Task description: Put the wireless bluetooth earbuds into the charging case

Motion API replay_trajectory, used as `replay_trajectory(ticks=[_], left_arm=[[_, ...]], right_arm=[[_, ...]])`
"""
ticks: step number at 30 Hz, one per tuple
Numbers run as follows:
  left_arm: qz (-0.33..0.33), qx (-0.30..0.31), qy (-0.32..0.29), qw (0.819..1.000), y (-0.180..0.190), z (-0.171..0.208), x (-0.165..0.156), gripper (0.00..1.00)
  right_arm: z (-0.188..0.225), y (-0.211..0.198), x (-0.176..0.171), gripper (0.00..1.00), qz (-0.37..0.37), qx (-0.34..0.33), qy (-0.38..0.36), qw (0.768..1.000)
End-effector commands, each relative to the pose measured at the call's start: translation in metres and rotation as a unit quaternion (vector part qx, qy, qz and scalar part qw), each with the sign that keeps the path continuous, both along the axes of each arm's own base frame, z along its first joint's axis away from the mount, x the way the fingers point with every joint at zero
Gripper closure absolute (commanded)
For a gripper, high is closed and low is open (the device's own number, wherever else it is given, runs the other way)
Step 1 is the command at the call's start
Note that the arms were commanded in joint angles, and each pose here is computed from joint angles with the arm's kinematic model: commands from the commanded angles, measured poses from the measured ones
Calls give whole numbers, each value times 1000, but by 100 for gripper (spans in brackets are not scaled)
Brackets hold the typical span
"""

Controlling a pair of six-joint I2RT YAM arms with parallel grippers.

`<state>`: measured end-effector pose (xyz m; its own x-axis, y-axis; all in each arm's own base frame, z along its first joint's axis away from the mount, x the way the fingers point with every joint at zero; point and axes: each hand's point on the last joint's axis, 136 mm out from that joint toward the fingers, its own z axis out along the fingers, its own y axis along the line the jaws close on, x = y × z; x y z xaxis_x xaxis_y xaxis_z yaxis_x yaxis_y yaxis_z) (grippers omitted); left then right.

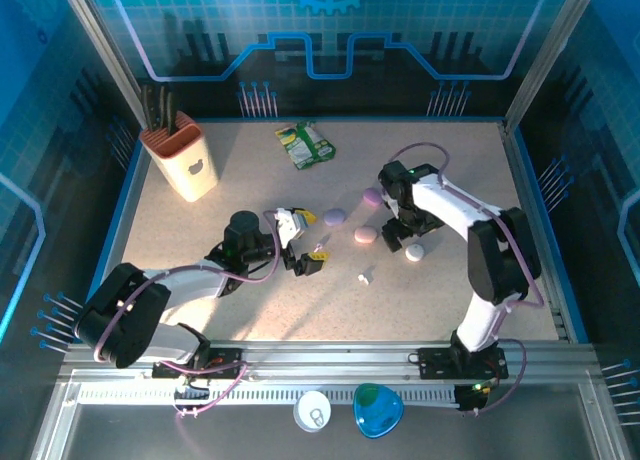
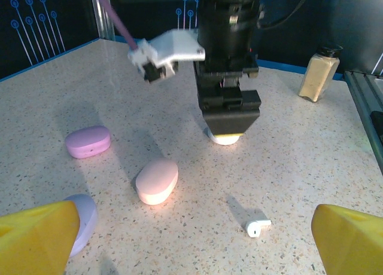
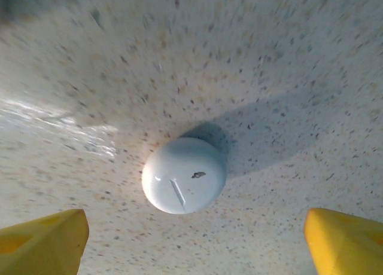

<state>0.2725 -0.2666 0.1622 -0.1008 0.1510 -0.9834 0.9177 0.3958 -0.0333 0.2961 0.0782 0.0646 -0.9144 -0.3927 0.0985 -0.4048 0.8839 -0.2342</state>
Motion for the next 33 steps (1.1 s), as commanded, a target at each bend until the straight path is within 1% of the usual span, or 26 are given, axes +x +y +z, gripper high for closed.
replay_trajectory(ticks=[1, 7, 15, 20, 25, 30, 33], left_arm=[[-12, -11, -7, 1000, -3, 7, -2, 1], [-14, -6, -5, 1000, -3, 2, -4, 1], [-16, -5, 2, 1000, -3, -1, -4, 1], [-16, -2, 4, 1000, -4, -3, -4, 1], [-19, -2, 6, 1000, -5, -4, -3, 1], [-17, -3, 6, 1000, -5, -3, -2, 1], [-12, -5, 5, 1000, -5, -1, 1, 1]], right_arm=[[-1, -12, -11, 8, 31, -41, 56, 997], [-18, -11, -6, 12, 41, -40, 81, 995], [-40, -12, -5, 20, 43, -44, 115, 992], [-46, -15, -9, 31, 39, -43, 129, 990], [-47, -16, -9, 47, 30, -38, 128, 991], [-39, -9, -6, 54, 21, -14, 109, 994], [-27, 5, -1, 54, 13, 32, 79, 996]])
